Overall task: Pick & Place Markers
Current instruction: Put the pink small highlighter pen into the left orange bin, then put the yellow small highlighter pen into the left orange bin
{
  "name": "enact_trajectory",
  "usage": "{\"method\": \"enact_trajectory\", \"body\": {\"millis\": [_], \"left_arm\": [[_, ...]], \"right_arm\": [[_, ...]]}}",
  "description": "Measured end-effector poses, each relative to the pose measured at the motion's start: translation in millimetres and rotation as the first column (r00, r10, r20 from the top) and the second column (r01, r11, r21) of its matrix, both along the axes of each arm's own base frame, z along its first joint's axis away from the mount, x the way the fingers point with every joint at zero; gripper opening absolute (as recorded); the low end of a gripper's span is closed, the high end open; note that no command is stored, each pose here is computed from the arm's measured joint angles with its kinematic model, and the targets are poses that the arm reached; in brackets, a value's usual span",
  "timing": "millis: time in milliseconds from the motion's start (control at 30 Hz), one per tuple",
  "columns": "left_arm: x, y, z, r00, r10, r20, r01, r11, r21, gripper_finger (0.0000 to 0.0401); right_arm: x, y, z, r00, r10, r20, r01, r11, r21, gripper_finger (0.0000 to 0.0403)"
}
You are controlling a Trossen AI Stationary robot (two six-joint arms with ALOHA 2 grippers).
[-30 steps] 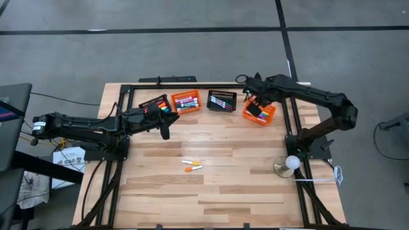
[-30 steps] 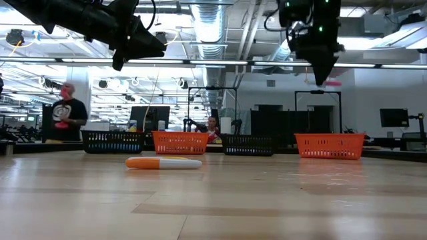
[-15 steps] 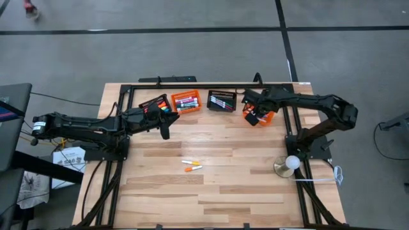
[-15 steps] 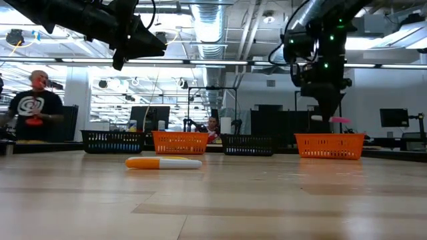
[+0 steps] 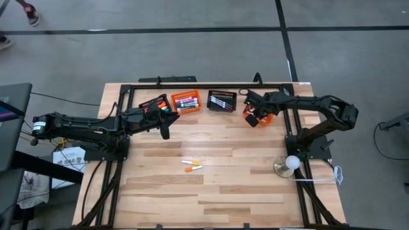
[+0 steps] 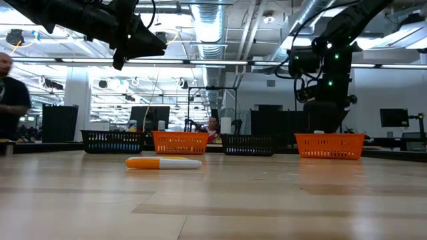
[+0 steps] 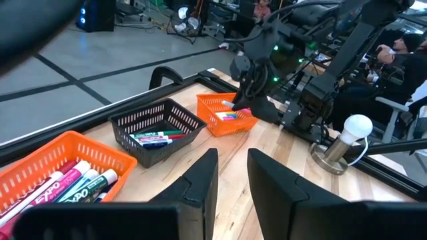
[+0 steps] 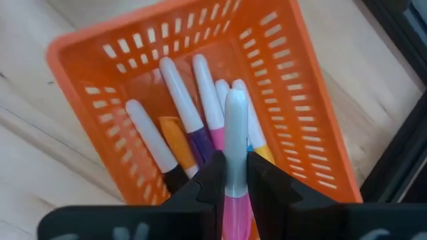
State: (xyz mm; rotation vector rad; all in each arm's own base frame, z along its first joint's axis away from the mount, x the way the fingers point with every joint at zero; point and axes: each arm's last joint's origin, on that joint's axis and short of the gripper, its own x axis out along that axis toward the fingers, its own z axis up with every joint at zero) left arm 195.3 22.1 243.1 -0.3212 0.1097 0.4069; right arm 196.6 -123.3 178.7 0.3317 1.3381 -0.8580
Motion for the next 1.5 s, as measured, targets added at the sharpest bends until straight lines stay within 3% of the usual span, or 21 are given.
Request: {"method": "enact_trajectory", "body": {"millis": [800,1133,1300,1500], "left_arm": [[0.0,0.0,0.2,1.000,0.000,0.002,0.000,1.000,0.000,0.0081],[0.0,0.0,0.2,1.000,0.000,0.002,0.000,1.000,0.000,0.0081],[0.0,0.0,0.2,1.000,0.000,0.002,0.000,1.000,0.001,0.0081],[0.0,0.1,0.2,1.000,0.000,0.002,0.000,1.000,0.001,0.0081]], "right_arm": [[-2.3,-2.4,-10.0,0.999,0.020,0.039,-0.020,1.000,0.008,0.0049],[-0.7,-2.3,-9.1,0.998,0.018,0.064,-0.020,0.999,0.027,0.0118],[9.8,-2.7,6.0,0.992,-0.009,0.127,0.008,1.000,0.011,0.0143],[28.0,7.7,51.7,0.964,0.047,0.263,-0.033,0.998,-0.060,0.0130]]}}
